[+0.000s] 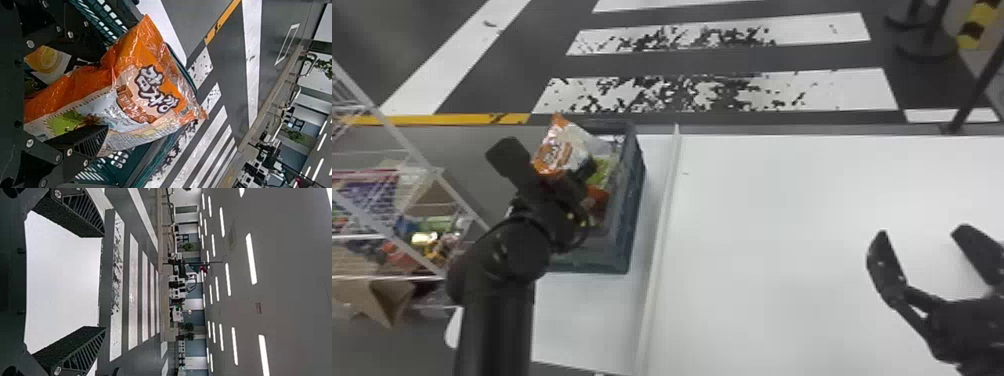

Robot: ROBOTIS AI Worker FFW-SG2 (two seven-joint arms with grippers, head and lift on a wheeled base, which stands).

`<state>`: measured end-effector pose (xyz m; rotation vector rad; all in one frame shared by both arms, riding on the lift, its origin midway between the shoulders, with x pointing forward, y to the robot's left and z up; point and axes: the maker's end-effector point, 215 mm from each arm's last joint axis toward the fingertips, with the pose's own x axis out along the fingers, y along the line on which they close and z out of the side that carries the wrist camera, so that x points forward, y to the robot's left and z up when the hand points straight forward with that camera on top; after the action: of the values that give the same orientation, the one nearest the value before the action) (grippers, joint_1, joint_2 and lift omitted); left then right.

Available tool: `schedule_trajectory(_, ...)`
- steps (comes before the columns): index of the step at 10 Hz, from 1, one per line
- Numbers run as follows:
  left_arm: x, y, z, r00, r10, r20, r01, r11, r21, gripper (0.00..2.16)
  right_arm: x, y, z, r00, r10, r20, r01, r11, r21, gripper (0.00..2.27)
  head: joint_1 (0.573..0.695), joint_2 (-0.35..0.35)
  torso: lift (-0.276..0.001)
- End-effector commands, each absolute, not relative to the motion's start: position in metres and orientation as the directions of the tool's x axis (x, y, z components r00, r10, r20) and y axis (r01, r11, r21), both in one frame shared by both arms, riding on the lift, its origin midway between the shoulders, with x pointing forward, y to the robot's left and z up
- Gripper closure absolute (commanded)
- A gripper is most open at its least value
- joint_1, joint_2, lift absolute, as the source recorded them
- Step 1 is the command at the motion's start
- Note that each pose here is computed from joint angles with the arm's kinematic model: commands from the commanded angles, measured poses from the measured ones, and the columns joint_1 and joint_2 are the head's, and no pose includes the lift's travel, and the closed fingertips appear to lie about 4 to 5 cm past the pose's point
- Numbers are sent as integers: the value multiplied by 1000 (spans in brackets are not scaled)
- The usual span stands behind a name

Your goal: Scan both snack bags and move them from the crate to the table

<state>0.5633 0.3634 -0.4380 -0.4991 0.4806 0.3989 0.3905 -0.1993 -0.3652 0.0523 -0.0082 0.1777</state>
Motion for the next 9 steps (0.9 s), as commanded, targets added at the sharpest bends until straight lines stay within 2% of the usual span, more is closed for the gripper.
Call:
schedule_trajectory(1,560,357,-443,806,224,-547,-460,820,-341,1575,391,-199,-366,984,177,12,-177,983,51,87,695,190,-88)
schedule_trajectory(2,556,357,-443,806,229,-545,-458,826,-330,1882,391,-199,-366,984,177,11,-177,983,51,87,695,187,-88)
schedule_trajectory(5,529,360,-416,831,228,-507,-422,852,-309,1882,392,-200,-368,984,177,7,-177,983,50,87,695,186,-88)
schedule_trajectory(9,499,359,-332,894,223,-388,-363,868,-338,1882,392,-195,-369,983,183,8,-183,981,57,87,695,204,-88)
